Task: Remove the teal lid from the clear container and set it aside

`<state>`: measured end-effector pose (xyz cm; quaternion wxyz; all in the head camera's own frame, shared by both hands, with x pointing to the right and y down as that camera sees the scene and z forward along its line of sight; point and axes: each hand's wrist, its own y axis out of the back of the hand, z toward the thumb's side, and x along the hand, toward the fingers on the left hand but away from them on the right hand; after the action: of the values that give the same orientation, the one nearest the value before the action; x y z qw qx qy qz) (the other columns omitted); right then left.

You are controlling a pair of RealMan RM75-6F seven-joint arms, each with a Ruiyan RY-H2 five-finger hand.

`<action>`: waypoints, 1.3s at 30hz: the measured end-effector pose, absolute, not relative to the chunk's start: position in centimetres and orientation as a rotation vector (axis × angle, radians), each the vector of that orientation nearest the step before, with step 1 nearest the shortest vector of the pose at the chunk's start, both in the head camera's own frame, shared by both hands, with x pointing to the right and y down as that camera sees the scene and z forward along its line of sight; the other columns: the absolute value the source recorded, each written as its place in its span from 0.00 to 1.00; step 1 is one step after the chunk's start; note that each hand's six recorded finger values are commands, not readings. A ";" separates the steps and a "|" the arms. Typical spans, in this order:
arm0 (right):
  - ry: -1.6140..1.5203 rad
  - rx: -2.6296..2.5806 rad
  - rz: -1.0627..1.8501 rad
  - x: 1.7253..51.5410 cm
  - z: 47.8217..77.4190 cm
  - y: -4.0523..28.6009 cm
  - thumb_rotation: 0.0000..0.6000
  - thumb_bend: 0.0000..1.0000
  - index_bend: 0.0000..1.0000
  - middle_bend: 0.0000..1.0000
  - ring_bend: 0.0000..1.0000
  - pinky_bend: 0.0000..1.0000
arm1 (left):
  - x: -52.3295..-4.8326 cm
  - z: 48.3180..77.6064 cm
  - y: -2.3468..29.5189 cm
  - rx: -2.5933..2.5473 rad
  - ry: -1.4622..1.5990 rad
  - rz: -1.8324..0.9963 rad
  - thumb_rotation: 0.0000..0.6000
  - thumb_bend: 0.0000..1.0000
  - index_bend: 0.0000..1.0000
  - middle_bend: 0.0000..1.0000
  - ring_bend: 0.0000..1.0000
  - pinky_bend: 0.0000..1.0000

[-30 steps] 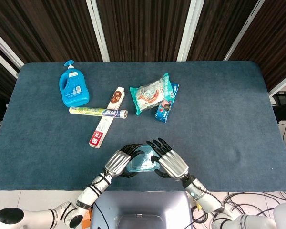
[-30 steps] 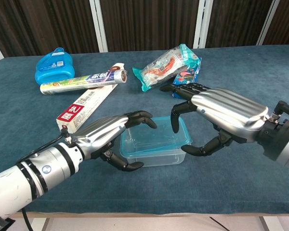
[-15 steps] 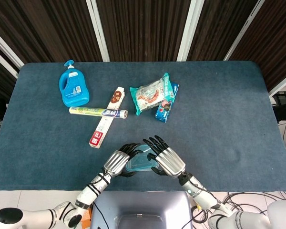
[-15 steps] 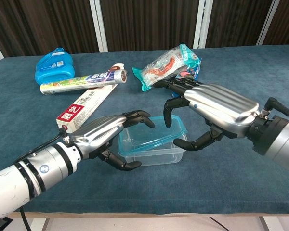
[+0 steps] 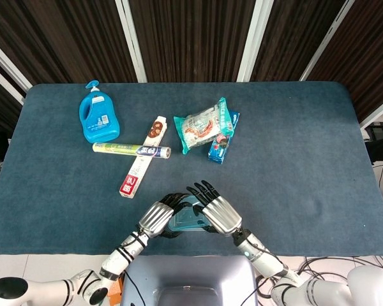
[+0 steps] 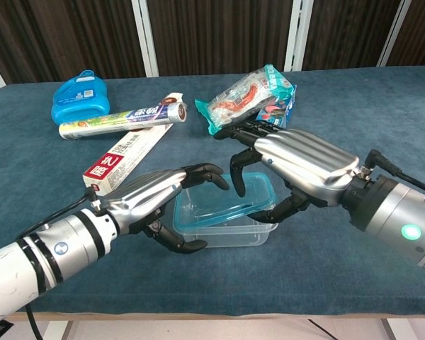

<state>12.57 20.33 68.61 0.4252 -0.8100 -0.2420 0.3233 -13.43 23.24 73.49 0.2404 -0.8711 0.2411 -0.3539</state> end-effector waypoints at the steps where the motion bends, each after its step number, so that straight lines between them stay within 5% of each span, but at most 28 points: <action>1: -0.601 -2.025 0.806 12.5 68.7 20.4 1.00 0.32 0.65 0.11 0.00 0.00 | -13.4 73.4 23.2 -2.387 0.665 -0.966 1.00 0.27 0.31 0.33 0.25 0.16; 9: -0.591 -2.030 0.784 12.1 68.9 20.9 1.00 0.44 0.73 0.16 0.00 0.00 | -13.1 73.1 23.1 -2.409 0.697 -0.934 1.00 0.27 0.19 0.25 0.19 0.10; 14: -0.592 -2.026 0.763 12.0 68.6 20.9 1.00 0.48 0.74 0.16 0.00 0.00 | -13.0 72.4 22.9 -2.430 0.735 -0.898 1.00 0.28 0.00 0.04 0.00 0.02; 39: -0.619 -1.893 0.631 12.1 64.4 19.9 1.00 0.48 0.75 0.17 0.01 0.02 | -15.7 70.3 20.1 -2.418 0.915 -0.849 1.00 0.29 0.00 0.00 0.00 0.00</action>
<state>12.12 19.90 64.45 0.5020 -0.7836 -0.2563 0.2612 -15.75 20.05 70.30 0.2085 -0.8690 0.3289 -0.3052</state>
